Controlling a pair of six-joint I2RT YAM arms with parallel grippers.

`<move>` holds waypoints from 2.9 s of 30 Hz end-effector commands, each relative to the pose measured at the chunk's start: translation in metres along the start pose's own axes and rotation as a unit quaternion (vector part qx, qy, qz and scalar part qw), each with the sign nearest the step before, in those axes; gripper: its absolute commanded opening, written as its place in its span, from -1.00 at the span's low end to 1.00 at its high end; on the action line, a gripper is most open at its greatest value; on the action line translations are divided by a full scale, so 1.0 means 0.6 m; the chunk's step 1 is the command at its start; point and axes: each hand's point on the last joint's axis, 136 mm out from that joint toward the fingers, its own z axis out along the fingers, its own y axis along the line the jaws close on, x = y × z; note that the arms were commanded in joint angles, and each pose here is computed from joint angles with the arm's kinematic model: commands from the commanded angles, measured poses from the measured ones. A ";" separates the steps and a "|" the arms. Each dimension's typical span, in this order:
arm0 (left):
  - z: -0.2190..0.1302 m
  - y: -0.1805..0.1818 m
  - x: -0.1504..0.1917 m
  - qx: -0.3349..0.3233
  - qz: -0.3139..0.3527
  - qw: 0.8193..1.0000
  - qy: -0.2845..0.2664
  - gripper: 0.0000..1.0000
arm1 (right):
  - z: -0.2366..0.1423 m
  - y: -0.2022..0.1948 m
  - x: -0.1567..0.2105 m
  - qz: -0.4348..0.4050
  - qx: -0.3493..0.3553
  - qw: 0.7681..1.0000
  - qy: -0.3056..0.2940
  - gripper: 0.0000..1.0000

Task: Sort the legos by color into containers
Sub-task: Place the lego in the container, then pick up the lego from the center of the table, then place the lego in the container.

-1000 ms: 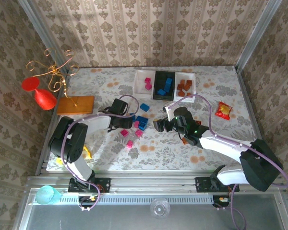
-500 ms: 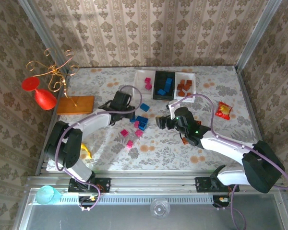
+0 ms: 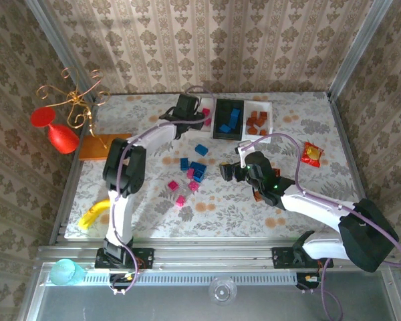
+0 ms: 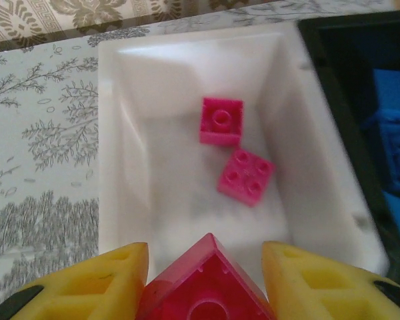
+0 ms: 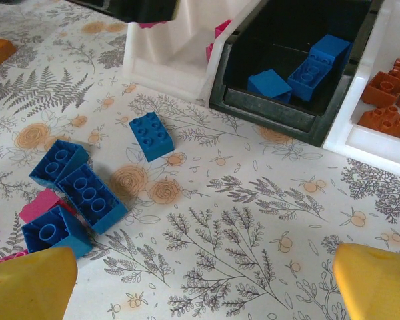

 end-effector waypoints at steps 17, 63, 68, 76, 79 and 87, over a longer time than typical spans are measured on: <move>-0.184 0.012 0.029 0.085 -0.049 0.994 -0.046 0.42 | 0.001 -0.004 -0.010 0.008 0.008 1.000 -0.008 1.00; -0.242 0.014 0.312 0.033 -0.024 0.997 0.073 -0.35 | 0.011 -0.004 -0.002 0.009 0.013 1.000 0.006 1.00; -0.217 -0.002 0.201 0.037 -0.015 0.999 0.015 -0.35 | 0.011 -0.003 -0.002 0.013 0.011 1.000 0.004 1.00; -0.086 0.002 0.046 0.029 -0.011 0.999 -0.022 -0.32 | 0.008 0.001 -0.006 0.017 0.004 1.000 0.000 1.00; -0.032 0.010 -0.001 0.021 -0.011 0.999 -0.026 -0.28 | 0.005 0.001 -0.008 0.018 0.003 1.000 -0.003 1.00; -0.015 0.008 -0.067 0.024 -0.001 1.000 -0.006 0.32 | -0.006 -0.002 -0.016 0.016 0.004 1.000 -0.011 1.00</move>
